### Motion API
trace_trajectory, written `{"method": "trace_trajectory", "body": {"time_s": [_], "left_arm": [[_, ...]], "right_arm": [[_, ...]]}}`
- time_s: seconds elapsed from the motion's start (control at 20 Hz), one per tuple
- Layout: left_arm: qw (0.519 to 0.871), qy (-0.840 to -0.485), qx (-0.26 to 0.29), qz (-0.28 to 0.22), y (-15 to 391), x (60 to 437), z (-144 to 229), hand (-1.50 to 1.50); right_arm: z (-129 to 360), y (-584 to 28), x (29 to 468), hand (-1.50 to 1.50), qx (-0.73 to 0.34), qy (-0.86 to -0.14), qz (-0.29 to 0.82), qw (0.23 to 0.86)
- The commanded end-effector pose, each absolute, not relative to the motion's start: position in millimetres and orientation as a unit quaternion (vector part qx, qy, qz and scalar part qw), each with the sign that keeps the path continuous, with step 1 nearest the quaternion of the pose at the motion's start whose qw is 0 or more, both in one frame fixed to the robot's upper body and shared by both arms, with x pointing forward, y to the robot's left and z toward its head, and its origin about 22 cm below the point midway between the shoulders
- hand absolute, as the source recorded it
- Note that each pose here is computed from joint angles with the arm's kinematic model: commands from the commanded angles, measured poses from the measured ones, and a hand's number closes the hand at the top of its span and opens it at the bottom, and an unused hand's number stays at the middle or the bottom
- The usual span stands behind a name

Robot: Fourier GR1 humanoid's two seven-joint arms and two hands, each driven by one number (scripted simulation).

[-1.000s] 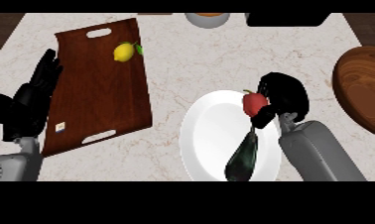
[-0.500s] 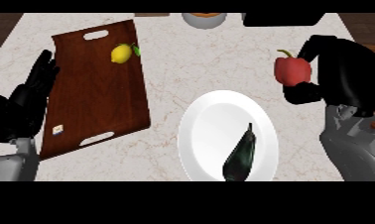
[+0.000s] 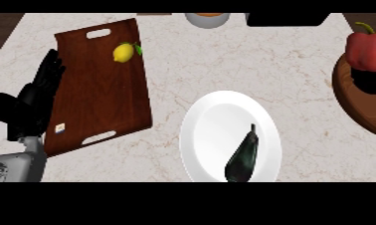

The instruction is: Pick the bell pepper from the plate and place it in the bowl

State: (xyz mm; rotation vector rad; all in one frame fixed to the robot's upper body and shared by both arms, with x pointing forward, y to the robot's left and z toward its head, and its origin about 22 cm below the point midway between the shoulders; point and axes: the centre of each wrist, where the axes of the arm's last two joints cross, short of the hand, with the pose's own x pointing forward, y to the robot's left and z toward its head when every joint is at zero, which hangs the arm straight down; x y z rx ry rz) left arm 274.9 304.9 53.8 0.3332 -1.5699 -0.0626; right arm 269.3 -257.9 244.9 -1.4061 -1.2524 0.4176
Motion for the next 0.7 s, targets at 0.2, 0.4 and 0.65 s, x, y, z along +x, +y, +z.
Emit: {"method": "trace_trajectory", "body": {"time_s": [0.2, 0.4, 0.65], "left_arm": [[0.692, -0.706, 0.146, -0.030, 294.6, 260.2, 48.6, 0.00], [0.695, -0.703, 0.142, -0.047, 316.0, 261.3, 62.8, 0.00], [0.690, -0.706, 0.157, -0.041, 300.9, 262.2, 65.0, 0.00]], "right_arm": [[222.9, -342.3, 290.9, 1.50, -0.576, -0.544, 0.133, 0.596], [192.9, -379.4, 297.3, 1.50, -0.573, -0.539, 0.119, 0.606], [172.2, -412.3, 309.2, 1.50, -0.569, -0.546, 0.129, 0.601]]}}
